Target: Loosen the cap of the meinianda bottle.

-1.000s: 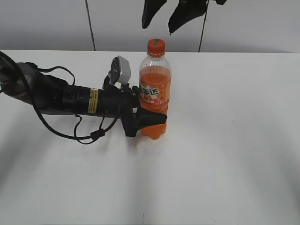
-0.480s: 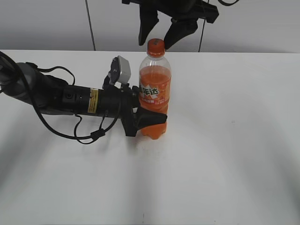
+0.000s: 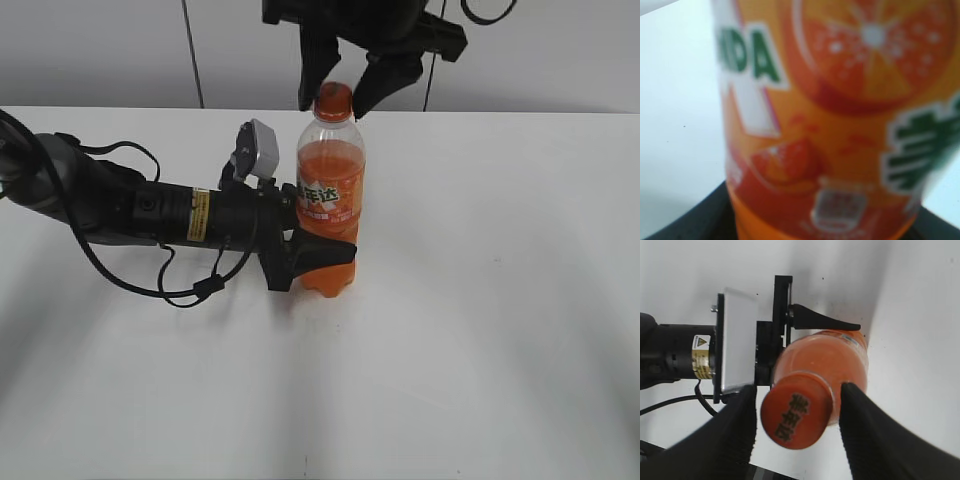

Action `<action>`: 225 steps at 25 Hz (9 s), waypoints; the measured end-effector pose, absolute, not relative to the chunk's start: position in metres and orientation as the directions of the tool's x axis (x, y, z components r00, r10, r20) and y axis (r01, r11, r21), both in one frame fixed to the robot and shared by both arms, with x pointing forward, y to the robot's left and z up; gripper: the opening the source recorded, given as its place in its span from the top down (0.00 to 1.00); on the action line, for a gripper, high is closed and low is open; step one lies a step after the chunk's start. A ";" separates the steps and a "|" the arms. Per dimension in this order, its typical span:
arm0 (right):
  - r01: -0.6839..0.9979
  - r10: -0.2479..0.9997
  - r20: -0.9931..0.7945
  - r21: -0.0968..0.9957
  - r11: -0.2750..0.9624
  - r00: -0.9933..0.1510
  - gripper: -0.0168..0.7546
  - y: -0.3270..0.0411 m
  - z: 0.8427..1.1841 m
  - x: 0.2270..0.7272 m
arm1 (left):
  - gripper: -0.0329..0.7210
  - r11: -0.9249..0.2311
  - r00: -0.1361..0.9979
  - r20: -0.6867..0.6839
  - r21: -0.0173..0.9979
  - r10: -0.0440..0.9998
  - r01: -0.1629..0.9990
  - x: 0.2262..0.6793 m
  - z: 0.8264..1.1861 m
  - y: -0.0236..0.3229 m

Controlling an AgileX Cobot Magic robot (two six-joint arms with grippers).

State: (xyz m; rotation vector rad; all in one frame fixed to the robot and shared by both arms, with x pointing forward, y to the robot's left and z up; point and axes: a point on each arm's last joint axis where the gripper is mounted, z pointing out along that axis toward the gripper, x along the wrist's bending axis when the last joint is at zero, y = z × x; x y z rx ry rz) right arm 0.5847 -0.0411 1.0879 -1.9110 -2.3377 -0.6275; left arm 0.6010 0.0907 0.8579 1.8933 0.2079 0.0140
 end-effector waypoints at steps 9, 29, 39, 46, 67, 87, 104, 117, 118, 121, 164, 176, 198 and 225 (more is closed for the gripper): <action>0.948 0.925 0.301 0.282 0.147 -0.233 0.46 -0.042 1.093 0.584 | 0.42 -0.312 0.984 -0.093 0.940 0.151 0.137 0.601 0.858 0.091; 0.947 0.921 0.306 0.284 0.153 -0.241 0.49 -0.041 1.093 0.584 | 0.42 -0.308 0.983 -0.096 0.941 0.156 0.141 0.601 0.858 0.091; 0.933 0.916 0.284 0.300 0.197 -0.284 0.62 -0.042 1.093 0.584 | 0.42 -0.308 0.982 -0.099 0.940 0.159 0.145 0.601 0.858 0.091; 0.870 0.867 0.228 0.344 0.353 -0.442 0.62 -0.042 1.093 0.584 | 0.42 -0.307 0.982 -0.099 0.941 0.158 0.144 0.601 0.858 0.091; 0.252 0.318 -0.100 0.407 0.878 -0.943 0.63 -0.041 1.093 0.584 | 0.42 -0.308 0.983 -0.097 0.941 0.154 0.141 0.601 0.858 0.091; -0.269 -0.180 -0.278 0.330 0.905 -0.944 0.63 -0.039 1.094 0.582 | 0.42 -0.313 0.986 -0.089 0.941 0.137 0.129 0.600 0.858 0.091; -0.532 -0.432 -0.358 0.251 0.809 -0.827 0.63 -0.038 1.094 0.581 | 0.42 -0.314 0.987 -0.086 0.941 0.133 0.124 0.600 0.858 0.091; -0.626 -0.525 -0.387 0.206 0.752 -0.758 0.63 -0.038 1.095 0.581 | 0.42 -0.314 0.987 -0.086 0.941 0.133 0.124 0.600 0.858 0.091; -0.626 -0.525 -0.387 0.206 0.752 -0.758 0.63 -0.038 1.095 0.581 | 0.42 -0.314 0.987 -0.086 0.941 0.133 0.124 0.600 0.858 0.091; -0.626 -0.525 -0.387 0.206 0.752 -0.758 0.63 -0.038 1.095 0.581 | 0.42 -0.314 0.987 -0.086 0.941 0.133 0.124 0.600 0.858 0.091; -0.194 -0.068 -0.251 0.519 0.832 -0.966 0.52 -0.038 1.137 0.559 | 0.42 -0.317 0.986 -0.092 0.939 0.141 0.133 0.600 0.857 0.090; 0.649 0.657 0.207 0.523 0.552 -0.725 0.52 -0.044 1.144 0.561 | 0.42 -0.317 0.986 -0.092 0.939 0.142 0.133 0.600 0.857 0.090; 0.916 0.920 0.278 0.367 0.162 -0.274 0.52 -0.049 1.119 0.580 | 0.42 -0.318 0.986 -0.092 0.939 0.142 0.134 0.600 0.857 0.090; 0.942 0.931 0.278 0.303 0.148 -0.236 0.43 -0.044 1.100 0.578 | 0.42 -0.317 0.986 -0.092 0.939 0.141 0.134 0.600 0.857 0.090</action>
